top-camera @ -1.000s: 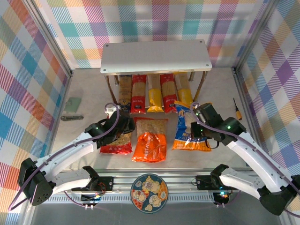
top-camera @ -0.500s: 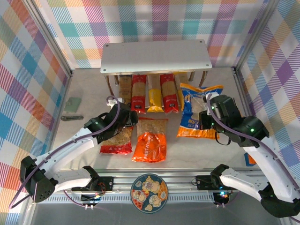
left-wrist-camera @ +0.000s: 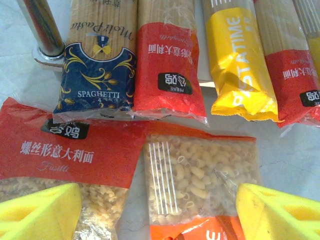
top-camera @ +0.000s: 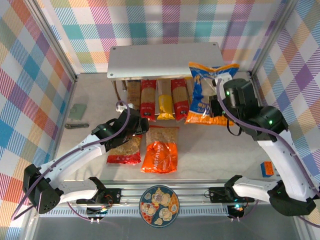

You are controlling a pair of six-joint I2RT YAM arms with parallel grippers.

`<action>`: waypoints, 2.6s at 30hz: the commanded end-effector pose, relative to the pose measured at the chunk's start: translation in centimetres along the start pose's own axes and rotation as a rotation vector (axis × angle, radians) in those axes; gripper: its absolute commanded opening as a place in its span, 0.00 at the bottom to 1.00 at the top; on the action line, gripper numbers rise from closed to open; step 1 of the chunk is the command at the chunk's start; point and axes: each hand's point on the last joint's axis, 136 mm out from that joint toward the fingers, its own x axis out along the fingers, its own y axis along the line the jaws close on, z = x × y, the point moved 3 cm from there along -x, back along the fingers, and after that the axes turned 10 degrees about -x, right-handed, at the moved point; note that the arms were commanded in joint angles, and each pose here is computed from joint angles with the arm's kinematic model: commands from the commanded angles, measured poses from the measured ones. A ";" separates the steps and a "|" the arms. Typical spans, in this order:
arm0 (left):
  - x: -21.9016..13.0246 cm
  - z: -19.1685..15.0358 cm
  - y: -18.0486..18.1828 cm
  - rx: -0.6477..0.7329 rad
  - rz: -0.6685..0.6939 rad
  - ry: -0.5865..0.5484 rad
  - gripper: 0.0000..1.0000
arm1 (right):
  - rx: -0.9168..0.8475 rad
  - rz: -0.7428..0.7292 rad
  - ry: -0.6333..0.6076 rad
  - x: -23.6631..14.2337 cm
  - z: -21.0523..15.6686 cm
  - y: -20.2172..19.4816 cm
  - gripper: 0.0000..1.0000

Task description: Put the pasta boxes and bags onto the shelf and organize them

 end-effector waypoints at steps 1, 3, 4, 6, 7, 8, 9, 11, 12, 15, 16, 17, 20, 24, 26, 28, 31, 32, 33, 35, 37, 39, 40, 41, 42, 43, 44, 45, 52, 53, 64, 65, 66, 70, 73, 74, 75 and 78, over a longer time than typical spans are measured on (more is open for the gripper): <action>-0.3 0.4 -0.5 0.007 -0.019 -0.003 0.81 | 0.001 -0.090 -0.284 -2.9 7.4 -2.1 0.00; -0.3 0.3 -0.4 0.005 -0.020 -0.002 0.80 | -0.018 -0.104 -0.313 -3.0 9.1 -2.3 0.00; -0.3 0.3 -0.3 0.005 -0.018 -0.003 0.81 | -0.026 -0.110 -0.321 -3.0 9.7 -2.4 0.00; -0.4 0.3 -0.2 0.004 -0.017 -0.005 0.81 | -0.041 -0.128 -0.347 -2.9 11.2 -2.7 0.00; -0.3 0.2 -0.1 0.004 -0.014 -0.003 0.81 | -0.065 -0.142 -0.358 -2.9 11.9 -2.9 0.00; -0.4 0.2 -0.1 0.004 -0.015 -0.004 0.81 | -0.077 -0.154 -0.373 -3.0 12.7 -3.1 0.00; -0.4 0.2 -0.1 0.005 -0.014 -0.002 0.81 | -0.084 -0.165 -0.385 -2.9 13.6 -3.4 0.00; -0.4 0.2 -0.1 0.005 -0.014 -0.002 0.81 | -0.097 -0.180 -0.404 -2.8 14.8 -3.7 0.00; -0.3 0.1 0.0 0.004 -0.011 -0.001 0.81 | -0.104 -0.186 -0.410 -2.4 15.4 -3.8 0.00; -0.3 0.0 0.1 0.001 -0.012 -0.001 0.81 | -0.113 -0.205 -0.427 -1.7 16.9 -4.5 0.00; -0.3 0.0 0.1 0.001 -0.011 -0.002 0.81 | -0.112 -0.208 -0.431 -1.4 17.2 -4.7 0.00; -0.3 0.1 0.1 0.001 -0.010 -0.002 0.81 | -0.110 -0.210 -0.434 -1.0 17.6 -5.0 0.00; -0.3 -0.1 0.2 0.001 -0.008 0.001 0.81 | -0.106 -0.218 -0.435 0.2 18.3 -5.9 0.00; -0.3 -0.1 0.4 -0.001 -0.003 -0.002 0.81 | -0.110 -0.229 -0.432 2.2 18.9 -6.9 0.00; -0.3 -0.1 0.5 -0.002 -0.002 -0.001 0.81 | -0.105 -0.226 -0.434 3.1 19.3 -7.5 0.00; -0.3 -0.1 0.6 -0.004 0.002 -0.001 0.81 | -0.106 -0.219 -0.431 3.9 19.5 -7.7 0.00; -0.3 -0.1 0.8 -0.009 0.007 -0.006 0.81 | -0.118 -0.214 -0.416 5.1 19.5 -7.8 0.00; -0.3 -0.2 0.9 -0.011 0.009 -0.005 0.81 | -0.120 -0.212 -0.407 5.5 19.4 -7.8 0.00; -0.3 -0.2 0.9 -0.010 0.009 -0.005 0.81 | -0.121 -0.213 -0.398 5.8 19.2 -7.9 0.00; -0.1 -0.2 0.9 -0.010 0.013 -0.003 0.81 | -0.121 -0.216 -0.375 6.5 18.8 -8.1 0.00; -0.1 -0.2 0.9 -0.010 0.013 0.000 0.81 | -0.120 -0.216 -0.351 7.3 18.4 -8.3 0.00; 0.0 -0.2 0.8 -0.011 0.011 0.000 0.81 | -0.112 -0.211 -0.330 8.0 17.9 -8.6 0.00; 0.0 -0.3 0.8 -0.011 0.011 0.003 0.81 | -0.109 -0.204 -0.320 8.4 17.7 -8.7 0.00; 0.1 -0.3 0.8 -0.011 0.011 0.003 0.81 | -0.104 -0.199 -0.310 8.8 17.4 -8.7 0.00; 0.1 -0.3 0.8 -0.011 0.010 0.004 0.81 | -0.100 -0.195 -0.300 9.2 17.2 -8.8 0.00; 0.1 -0.3 0.8 -0.013 0.012 0.004 0.81 | -0.098 -0.190 -0.289 9.5 17.0 -8.8 0.00; 0.1 -0.3 0.8 -0.012 0.012 0.004 0.81 | -0.096 -0.190 -0.278 9.9 16.8 -8.9 0.00; 0.2 -0.4 0.9 -0.012 0.014 0.006 0.81 | -0.094 -0.189 -0.266 10.3 16.5 -9.0 0.00; 0.2 -0.4 1.1 -0.012 0.017 0.004 0.81 | -0.060 -0.149 -0.179 13.6 14.4 -9.3 0.00; 0.1 -0.3 1.1 -0.012 0.017 0.004 0.81 | -0.057 -0.141 -0.167 14.2 14.1 -9.2 0.00; 0.1 -0.3 1.2 -0.015 0.019 0.004 0.81 | -0.091 -0.038 -0.124 17.2 12.8 -7.5 0.00; 0.1 -0.3 1.2 -0.015 0.019 0.003 0.81 | -0.098 -0.025 -0.124 17.3 12.7 -7.4 0.00; 0.1 -0.3 1.2 -0.014 0.019 0.004 0.81 | -0.106 -0.012 -0.127 17.4 12.7 -7.1 0.00; 0.1 -0.3 1.2 -0.015 0.020 0.003 0.81 | -0.112 0.009 -0.123 17.4 12.5 -6.8 0.00; 0.1 -0.2 1.2 -0.016 0.018 0.004 0.81 | -0.128 0.041 -0.124 17.5 12.4 -6.3 0.00; 0.1 -0.2 1.2 -0.016 0.018 0.004 0.81 | -0.137 0.057 -0.123 17.6 12.3 -6.1 0.00; 0.1 -0.2 1.2 -0.016 0.018 0.005 0.81 | -0.141 0.068 -0.119 17.7 12.2 -5.9 0.00; 0.0 -0.2 1.2 -0.016 0.019 0.004 0.81 | -0.139 0.086 -0.092 18.1 11.6 -5.6 0.00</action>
